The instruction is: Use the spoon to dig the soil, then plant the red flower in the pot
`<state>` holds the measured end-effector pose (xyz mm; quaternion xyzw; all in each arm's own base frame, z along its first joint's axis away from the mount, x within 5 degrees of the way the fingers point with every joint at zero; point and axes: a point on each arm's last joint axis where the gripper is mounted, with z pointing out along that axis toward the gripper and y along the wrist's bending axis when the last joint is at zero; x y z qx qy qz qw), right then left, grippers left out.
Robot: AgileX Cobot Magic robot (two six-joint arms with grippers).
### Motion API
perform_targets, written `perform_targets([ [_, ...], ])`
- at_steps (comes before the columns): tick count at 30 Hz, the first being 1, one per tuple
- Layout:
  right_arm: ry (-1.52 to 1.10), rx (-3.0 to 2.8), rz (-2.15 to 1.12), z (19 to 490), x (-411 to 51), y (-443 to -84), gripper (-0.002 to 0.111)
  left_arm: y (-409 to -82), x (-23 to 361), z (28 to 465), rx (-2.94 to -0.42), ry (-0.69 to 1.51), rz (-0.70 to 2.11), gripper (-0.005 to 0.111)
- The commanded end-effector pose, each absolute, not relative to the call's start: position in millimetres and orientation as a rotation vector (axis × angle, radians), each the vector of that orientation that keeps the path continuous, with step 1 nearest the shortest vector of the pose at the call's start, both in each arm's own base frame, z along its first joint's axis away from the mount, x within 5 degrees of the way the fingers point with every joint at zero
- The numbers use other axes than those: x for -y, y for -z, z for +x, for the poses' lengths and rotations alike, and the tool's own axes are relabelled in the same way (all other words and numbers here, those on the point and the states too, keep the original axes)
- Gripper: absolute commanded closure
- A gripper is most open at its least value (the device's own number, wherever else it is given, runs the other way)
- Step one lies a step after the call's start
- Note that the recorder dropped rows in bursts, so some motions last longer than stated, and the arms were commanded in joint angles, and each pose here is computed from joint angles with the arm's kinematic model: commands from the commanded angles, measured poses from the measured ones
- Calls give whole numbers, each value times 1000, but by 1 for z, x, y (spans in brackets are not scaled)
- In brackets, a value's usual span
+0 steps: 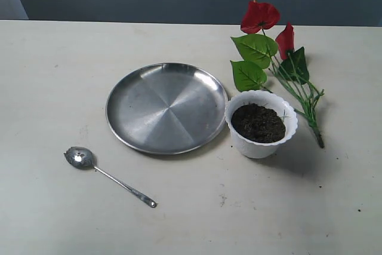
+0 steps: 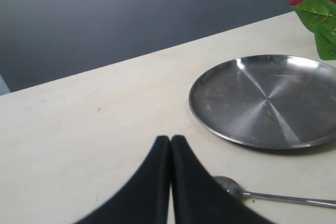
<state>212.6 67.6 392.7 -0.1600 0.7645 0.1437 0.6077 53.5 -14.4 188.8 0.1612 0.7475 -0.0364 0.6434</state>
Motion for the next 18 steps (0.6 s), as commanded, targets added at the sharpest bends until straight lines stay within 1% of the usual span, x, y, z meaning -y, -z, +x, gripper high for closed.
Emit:
perform_targets([
  [1, -143, -2035, -389, 280, -76, -377, 101, -191, 15, 53, -1685, 89, 365, 106],
  [4, 104, -2158, -374, 314, -74, -366, 101, -191, 15, 53, -1685, 89, 365, 106],
  [5, 246, -2249, -339, 330, -73, -361, 101, -191, 15, 53, -1685, 89, 365, 106],
  [6, 257, -2294, -300, 334, -75, -359, 101, -191, 15, 53, -1685, 89, 365, 106],
  [7, 198, -2373, -235, 338, -84, -359, 101, -191, 15, 53, -1685, 89, 365, 106],
  [8, 118, -2400, -279, 337, -94, -361, 101, -191, 15, 53, -1685, 89, 365, 106],
  [9, -192, -2395, -564, 325, -133, -365, 101, -191, 15, 53, -1685, 89, 365, 106],
  [10, -321, -2356, -738, 315, -151, -366, 101, -191, 15, 53, -1685, 89, 365, 106],
  [11, -602, -2282, -977, 289, -192, -369, 102, -191, 15, 53, -1685, 89, 365, 106],
  [12, -644, -2249, -1089, 275, -213, -367, 102, -191, 15, 53, -1685, 89, 365, 106],
  [13, -483, -2218, -1281, 250, -247, -356, 102, -191, 15, 53, -1685, 89, 365, 106],
  [15, -266, -2232, -1353, 217, -291, -336, 102, -191, 15, 53, -1685, 89, 365, 106],
  [16, -210, -2202, -1440, 199, -313, -323, 102, -191, 15, 53, -1685, 89, 365, 106],
  [18, -245, -2196, -1532, 181, -335, -308, 102, -191, 15, 53, -1685, 89, 365, 106],
])
